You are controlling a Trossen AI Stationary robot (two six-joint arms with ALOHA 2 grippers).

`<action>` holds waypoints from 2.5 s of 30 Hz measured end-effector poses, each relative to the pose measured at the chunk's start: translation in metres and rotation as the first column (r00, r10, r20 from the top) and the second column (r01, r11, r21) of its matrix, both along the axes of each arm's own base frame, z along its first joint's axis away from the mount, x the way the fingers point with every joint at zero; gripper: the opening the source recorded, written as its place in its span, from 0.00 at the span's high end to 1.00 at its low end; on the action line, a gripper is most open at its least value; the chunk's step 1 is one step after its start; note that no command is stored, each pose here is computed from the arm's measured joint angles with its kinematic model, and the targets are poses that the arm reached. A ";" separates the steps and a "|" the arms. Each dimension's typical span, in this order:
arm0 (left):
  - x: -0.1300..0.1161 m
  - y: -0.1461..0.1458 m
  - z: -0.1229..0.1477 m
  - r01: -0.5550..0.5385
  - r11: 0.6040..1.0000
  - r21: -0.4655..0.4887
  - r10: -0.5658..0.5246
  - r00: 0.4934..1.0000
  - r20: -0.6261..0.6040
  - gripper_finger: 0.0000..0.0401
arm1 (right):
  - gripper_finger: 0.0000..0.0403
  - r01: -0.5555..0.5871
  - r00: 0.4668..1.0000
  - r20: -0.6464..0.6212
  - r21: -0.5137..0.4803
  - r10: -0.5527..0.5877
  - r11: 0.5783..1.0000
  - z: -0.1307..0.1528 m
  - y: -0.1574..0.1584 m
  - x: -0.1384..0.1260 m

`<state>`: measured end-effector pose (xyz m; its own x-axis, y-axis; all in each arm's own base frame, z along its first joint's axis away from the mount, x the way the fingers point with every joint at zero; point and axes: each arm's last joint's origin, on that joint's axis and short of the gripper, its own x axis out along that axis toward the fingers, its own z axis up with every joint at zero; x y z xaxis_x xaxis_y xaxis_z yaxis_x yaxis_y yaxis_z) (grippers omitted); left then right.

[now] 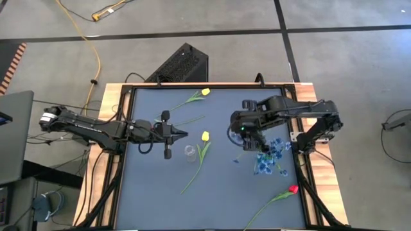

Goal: Sort flowers into vase by color
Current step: Adjust the blue flower, then put the top yellow flower into the transparent vase

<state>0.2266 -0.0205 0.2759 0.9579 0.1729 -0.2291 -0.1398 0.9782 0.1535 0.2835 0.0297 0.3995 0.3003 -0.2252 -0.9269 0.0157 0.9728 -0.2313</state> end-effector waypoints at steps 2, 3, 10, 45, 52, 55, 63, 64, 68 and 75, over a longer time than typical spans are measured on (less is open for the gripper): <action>0.000 0.000 0.000 -0.001 1.000 0.000 0.001 1.000 0.000 0.97 | 0.71 0.028 1.000 0.006 0.005 -0.028 1.000 0.002 -0.005 -0.002; 0.000 0.000 0.000 -0.002 1.000 0.000 0.002 1.000 0.000 0.97 | 0.71 0.035 0.999 0.012 0.006 -0.035 0.999 0.003 -0.007 -0.004; 0.000 0.000 -0.001 -0.002 1.000 0.000 0.002 1.000 -0.006 0.97 | 0.71 0.092 0.995 0.023 0.032 -0.092 0.995 0.006 -0.016 -0.011; 0.000 0.001 0.000 -0.042 0.999 -0.002 0.042 0.999 0.007 0.97 | 0.71 0.309 0.950 0.033 0.077 -0.312 0.948 -0.008 -0.027 -0.070; 0.000 0.002 0.000 -0.053 0.999 0.001 0.053 0.999 0.008 0.97 | 0.71 0.286 0.949 0.110 0.100 -0.296 0.953 0.013 -0.027 -0.076; 0.000 0.002 0.000 -0.054 0.999 -0.005 0.054 0.998 0.009 0.97 | 0.71 0.264 0.951 0.137 0.100 -0.276 0.959 0.020 -0.027 -0.080; 0.000 0.002 0.001 -0.055 0.998 -0.008 0.055 0.998 0.010 0.97 | 0.71 0.345 0.878 0.365 -0.032 -0.310 0.938 0.045 -0.036 -0.111; -0.001 0.002 0.001 -0.055 0.998 -0.008 0.055 0.998 0.011 0.97 | 0.71 0.364 0.850 0.419 -0.030 -0.319 0.931 0.050 -0.038 -0.114; -0.001 0.002 0.002 -0.055 0.998 -0.010 0.056 0.998 0.013 0.97 | 0.71 0.372 0.759 0.583 -0.020 -0.292 0.928 0.069 -0.045 -0.125; -0.003 0.002 -0.006 -0.091 0.991 -0.099 0.086 0.995 -0.052 0.97 | 0.71 0.447 0.668 0.664 0.001 -0.334 0.895 0.078 -0.054 -0.166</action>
